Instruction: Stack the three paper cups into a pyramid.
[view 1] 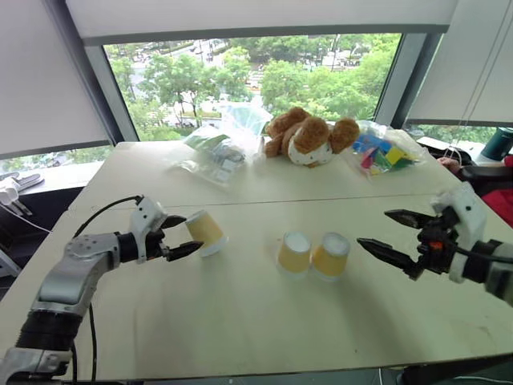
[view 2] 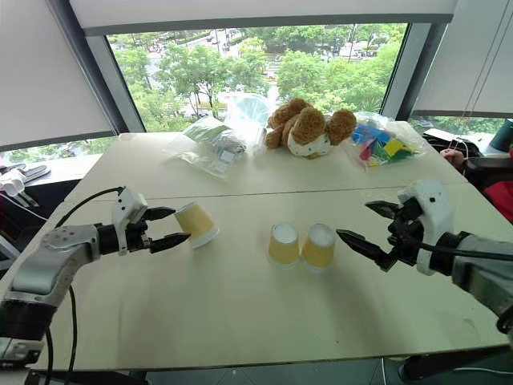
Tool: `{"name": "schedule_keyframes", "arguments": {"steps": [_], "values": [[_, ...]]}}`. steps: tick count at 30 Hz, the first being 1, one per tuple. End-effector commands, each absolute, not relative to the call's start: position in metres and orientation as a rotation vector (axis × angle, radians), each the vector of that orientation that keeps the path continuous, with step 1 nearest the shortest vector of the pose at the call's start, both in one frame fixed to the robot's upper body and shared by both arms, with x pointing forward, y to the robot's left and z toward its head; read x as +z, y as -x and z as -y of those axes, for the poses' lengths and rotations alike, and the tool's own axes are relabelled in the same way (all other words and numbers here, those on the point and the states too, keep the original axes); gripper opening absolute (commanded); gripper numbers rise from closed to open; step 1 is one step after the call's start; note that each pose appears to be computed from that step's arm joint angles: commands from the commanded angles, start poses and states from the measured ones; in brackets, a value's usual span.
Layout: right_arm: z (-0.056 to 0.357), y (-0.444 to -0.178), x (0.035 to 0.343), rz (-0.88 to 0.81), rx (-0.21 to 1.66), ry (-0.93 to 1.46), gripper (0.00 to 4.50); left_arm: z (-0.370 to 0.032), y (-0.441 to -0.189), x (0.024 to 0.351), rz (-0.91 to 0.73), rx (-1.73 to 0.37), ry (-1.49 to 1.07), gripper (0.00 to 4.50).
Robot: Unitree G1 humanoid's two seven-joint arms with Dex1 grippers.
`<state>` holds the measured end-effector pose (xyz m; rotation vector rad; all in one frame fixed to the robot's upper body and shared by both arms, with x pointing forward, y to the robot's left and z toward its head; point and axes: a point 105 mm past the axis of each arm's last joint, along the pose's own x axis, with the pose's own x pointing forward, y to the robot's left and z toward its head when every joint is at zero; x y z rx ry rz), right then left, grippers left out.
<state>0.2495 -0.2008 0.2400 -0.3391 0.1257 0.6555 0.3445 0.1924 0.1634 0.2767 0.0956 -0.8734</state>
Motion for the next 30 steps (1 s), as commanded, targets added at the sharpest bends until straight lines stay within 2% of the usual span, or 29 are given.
{"name": "schedule_keyframes", "arguments": {"steps": [1, 10, 18, 23, 26, 30], "values": [[0.181, -0.244, 0.248, -0.070, 0.719, 0.328, 4.44, -0.183, -0.339, 0.175, -0.077, -0.936, -0.218, 4.50], [0.188, -0.258, 0.239, -0.080, 0.678, 0.325, 4.44, -0.175, -0.316, 0.176, -0.146, -1.028, -0.176, 4.50], [0.166, -0.244, 0.242, -0.107, 0.851, 0.270, 4.44, -0.188, -0.291, 0.200, -0.197, -1.051, -0.148, 4.50], [0.156, -0.242, 0.238, -0.131, 0.907, 0.271, 4.44, -0.213, -0.308, 0.216, -0.127, -0.905, -0.189, 4.50], [0.149, -0.239, 0.236, -0.145, 0.948, 0.264, 4.44, -0.210, -0.319, 0.208, -0.098, -0.879, -0.266, 4.50], [0.142, -0.233, 0.237, -0.157, 0.992, 0.268, 4.44, -0.187, -0.326, 0.186, -0.084, -0.945, -0.272, 4.50]]}}
